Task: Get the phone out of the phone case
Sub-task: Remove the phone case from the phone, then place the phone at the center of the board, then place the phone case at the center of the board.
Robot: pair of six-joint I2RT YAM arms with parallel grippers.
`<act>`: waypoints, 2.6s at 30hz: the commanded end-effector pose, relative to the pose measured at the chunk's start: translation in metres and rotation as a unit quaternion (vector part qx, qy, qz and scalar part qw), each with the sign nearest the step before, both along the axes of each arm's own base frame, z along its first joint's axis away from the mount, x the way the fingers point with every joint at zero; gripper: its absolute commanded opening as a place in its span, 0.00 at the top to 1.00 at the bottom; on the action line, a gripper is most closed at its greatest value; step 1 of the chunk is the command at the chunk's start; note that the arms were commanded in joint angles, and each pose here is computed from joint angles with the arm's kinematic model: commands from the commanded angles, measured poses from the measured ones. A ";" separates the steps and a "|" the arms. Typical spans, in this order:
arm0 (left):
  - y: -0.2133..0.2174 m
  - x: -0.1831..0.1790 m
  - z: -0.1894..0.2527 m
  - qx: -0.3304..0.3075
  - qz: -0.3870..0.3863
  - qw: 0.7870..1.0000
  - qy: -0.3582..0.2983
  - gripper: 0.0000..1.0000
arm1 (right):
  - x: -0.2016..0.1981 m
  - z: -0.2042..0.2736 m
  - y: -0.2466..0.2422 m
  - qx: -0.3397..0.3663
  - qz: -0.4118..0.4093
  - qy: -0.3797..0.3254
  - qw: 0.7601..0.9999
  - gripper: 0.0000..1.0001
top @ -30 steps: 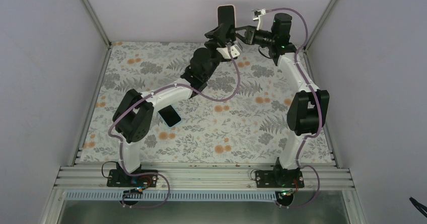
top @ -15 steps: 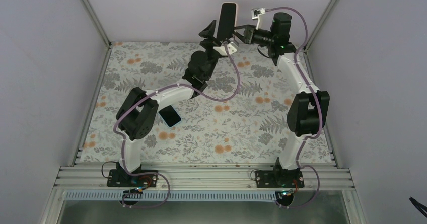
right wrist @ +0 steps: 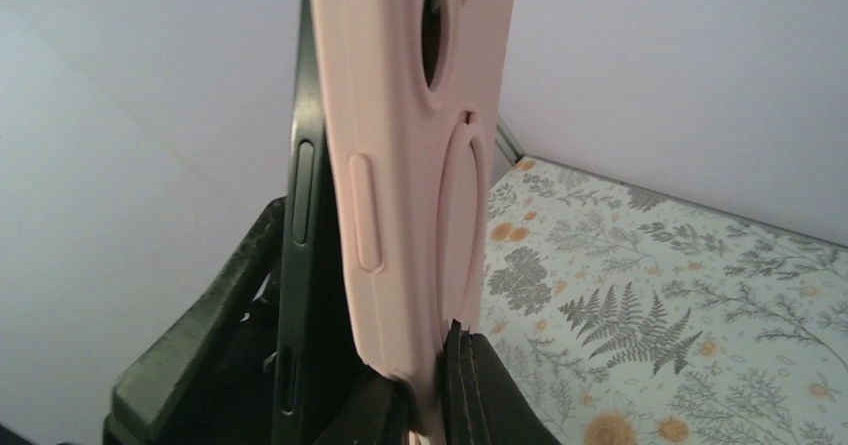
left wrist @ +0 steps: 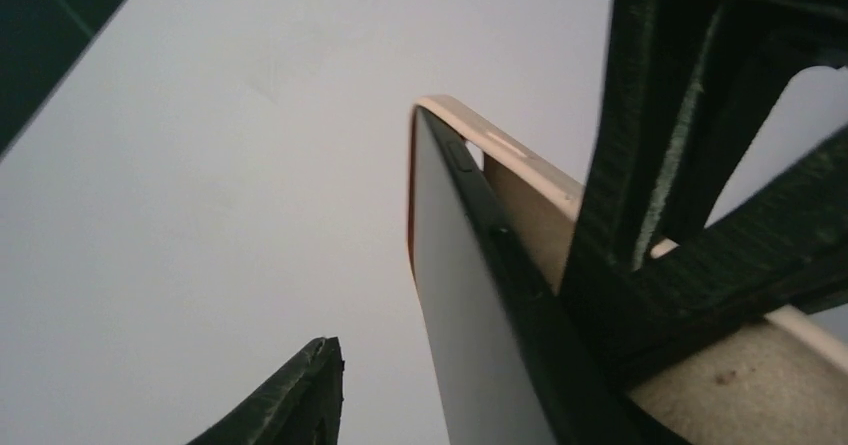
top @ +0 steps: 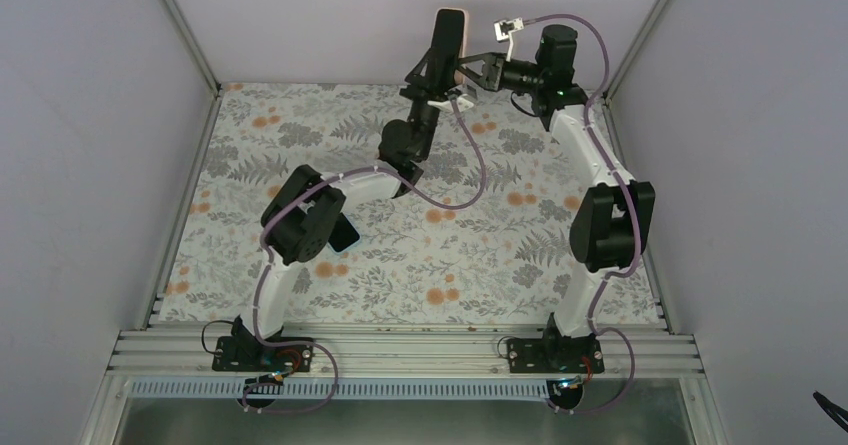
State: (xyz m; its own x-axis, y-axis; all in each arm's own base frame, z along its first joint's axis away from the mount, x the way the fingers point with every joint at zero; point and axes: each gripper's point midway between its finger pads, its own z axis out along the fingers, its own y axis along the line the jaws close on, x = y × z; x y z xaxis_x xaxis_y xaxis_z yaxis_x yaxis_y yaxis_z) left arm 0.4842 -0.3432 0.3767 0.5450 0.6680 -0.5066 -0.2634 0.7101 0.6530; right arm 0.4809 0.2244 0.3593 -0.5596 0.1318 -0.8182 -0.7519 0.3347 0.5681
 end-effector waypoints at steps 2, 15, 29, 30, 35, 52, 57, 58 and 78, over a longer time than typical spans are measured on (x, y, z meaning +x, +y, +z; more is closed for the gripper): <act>0.036 -0.001 0.042 -0.065 0.034 0.996 -0.050 0.58 | -0.061 0.041 0.015 0.005 0.111 -0.044 0.993 0.97; 0.015 -0.049 0.066 -0.061 -0.064 0.996 0.013 0.95 | -0.030 0.035 -0.013 -0.051 0.006 -0.078 0.996 0.97; 0.075 -0.127 0.020 0.166 -0.010 0.974 0.154 0.97 | 0.025 -0.086 -0.112 -0.355 -0.146 -0.008 0.923 0.97; 0.087 -0.131 0.005 0.191 0.008 0.968 0.161 0.97 | 0.013 -0.102 -0.114 -0.372 -0.128 0.009 0.919 0.97; 0.137 -0.163 -0.068 0.290 0.071 0.944 0.138 0.96 | -0.053 -0.169 -0.122 -0.413 -0.067 0.087 0.904 0.97; 0.075 -0.222 -0.245 0.432 -0.005 0.891 0.136 0.89 | -0.118 -0.319 -0.211 -0.472 -0.133 0.264 0.830 0.95; 0.062 -0.228 -0.277 0.467 -0.050 0.870 0.153 0.60 | -0.115 -0.312 -0.226 -0.485 -0.153 0.261 0.820 0.71; 0.060 -0.230 -0.284 0.474 -0.063 0.863 0.166 0.44 | -0.115 -0.309 -0.228 -0.489 -0.155 0.257 0.819 0.61; 0.043 -0.301 -0.308 0.544 -0.244 0.557 0.578 0.00 | -0.126 -0.172 -0.208 -0.472 -0.115 0.148 0.861 0.00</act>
